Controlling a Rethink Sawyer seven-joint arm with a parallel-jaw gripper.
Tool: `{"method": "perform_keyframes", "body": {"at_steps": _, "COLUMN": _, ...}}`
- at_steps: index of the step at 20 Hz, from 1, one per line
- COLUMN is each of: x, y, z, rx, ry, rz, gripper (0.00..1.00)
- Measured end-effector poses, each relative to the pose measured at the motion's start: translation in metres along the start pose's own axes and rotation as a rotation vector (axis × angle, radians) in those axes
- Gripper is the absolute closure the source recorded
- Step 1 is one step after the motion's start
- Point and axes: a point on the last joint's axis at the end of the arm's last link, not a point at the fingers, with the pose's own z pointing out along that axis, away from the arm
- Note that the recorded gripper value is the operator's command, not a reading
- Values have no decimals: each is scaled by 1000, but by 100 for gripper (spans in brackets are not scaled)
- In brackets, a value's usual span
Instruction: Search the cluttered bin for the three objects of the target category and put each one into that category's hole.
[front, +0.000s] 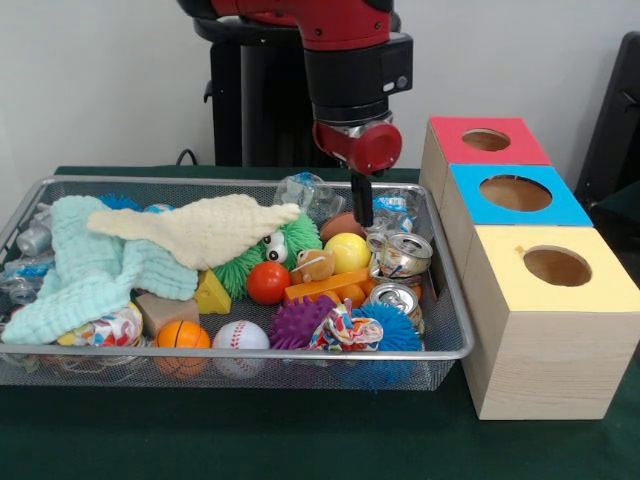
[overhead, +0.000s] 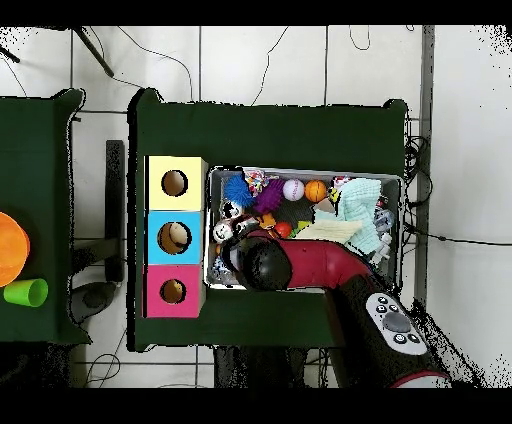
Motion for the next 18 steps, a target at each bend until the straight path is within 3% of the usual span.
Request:
{"method": "perform_keyframes", "body": {"at_steps": 5, "x": -7, "y": -11, "z": 1, "rx": 7, "ry": -24, "rz": -24, "gripper": 100}}
{"method": "perform_keyframes", "body": {"at_steps": 12, "x": -11, "y": -19, "z": 4, "rx": -21, "ry": -80, "rz": -71, "gripper": 100}}
{"method": "perform_keyframes", "body": {"at_steps": 18, "x": 9, "y": -25, "z": 19, "rx": -48, "ry": -128, "rz": -142, "gripper": 100}}
